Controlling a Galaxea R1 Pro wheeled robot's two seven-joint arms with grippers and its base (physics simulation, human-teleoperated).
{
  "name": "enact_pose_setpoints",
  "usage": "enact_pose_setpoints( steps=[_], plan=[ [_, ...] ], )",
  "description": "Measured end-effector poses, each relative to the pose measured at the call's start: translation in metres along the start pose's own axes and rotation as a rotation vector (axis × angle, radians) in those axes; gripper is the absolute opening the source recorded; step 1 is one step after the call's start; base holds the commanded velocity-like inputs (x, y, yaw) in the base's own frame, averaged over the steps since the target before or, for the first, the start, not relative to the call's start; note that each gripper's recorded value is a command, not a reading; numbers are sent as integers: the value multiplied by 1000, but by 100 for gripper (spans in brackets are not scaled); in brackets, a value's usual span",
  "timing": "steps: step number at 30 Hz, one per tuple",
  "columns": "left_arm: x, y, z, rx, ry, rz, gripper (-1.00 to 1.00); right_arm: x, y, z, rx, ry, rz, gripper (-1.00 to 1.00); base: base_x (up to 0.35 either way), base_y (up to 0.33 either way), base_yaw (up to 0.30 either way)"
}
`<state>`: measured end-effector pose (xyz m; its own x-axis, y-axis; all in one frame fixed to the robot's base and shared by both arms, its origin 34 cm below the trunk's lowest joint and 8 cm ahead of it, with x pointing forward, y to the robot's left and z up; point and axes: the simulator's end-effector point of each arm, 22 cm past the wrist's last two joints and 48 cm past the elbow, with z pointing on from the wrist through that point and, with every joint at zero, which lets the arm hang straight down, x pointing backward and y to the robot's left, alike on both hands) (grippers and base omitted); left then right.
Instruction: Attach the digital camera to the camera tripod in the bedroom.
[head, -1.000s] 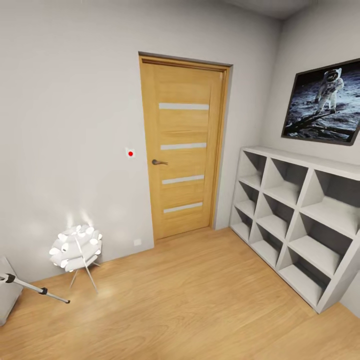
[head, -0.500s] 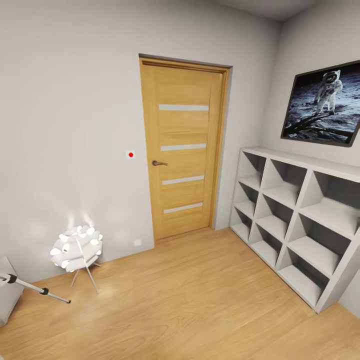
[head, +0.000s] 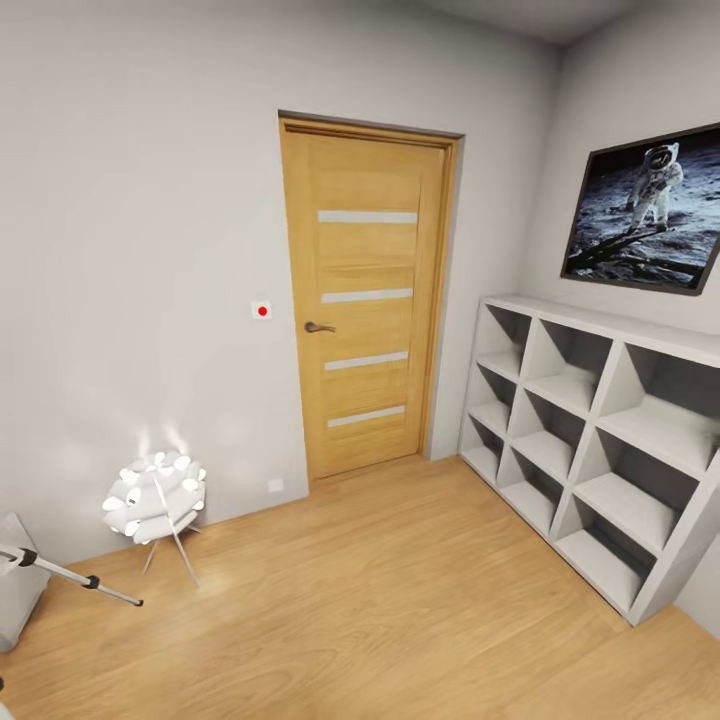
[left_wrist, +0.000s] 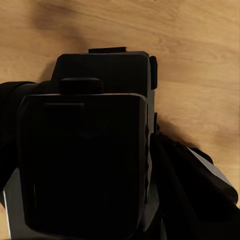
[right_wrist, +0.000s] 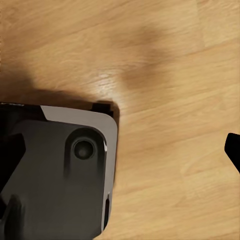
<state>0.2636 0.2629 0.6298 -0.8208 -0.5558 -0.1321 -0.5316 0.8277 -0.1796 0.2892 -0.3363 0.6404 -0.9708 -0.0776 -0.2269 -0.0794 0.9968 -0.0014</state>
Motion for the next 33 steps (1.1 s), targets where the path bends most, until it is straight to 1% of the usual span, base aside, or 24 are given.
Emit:
enact_pose_setpoints(
  steps=[3,16,19,22,23,24,28,33],
  plan=[
    [0,4,0,-21,-1,-3,-100,0,-1,0,1,0,0,100,0,0,0],
    [0,4,0,-24,-2,-4,-100,0,0,0,1,1,0,100,0,0,0],
    [0,4,0,-24,-2,-4,-100,1,2,0,-2,7,2,100,0,0,0],
    [0,4,0,-24,-3,-4,-100,2,13,2,-16,11,4,100,0,0,24],
    [-1,4,0,-24,-6,-3,-100,2,18,2,-21,11,4,100,0,0,187],
    [-4,4,0,-24,-23,-3,-100,1,22,3,-26,12,3,100,0,0,221],
    [-12,3,0,-23,-58,1,-100,1,25,3,-29,11,1,100,0,0,261],
    [-14,2,0,-20,-71,3,-100,1,26,3,-31,12,-2,100,0,0,295]
  ],
)
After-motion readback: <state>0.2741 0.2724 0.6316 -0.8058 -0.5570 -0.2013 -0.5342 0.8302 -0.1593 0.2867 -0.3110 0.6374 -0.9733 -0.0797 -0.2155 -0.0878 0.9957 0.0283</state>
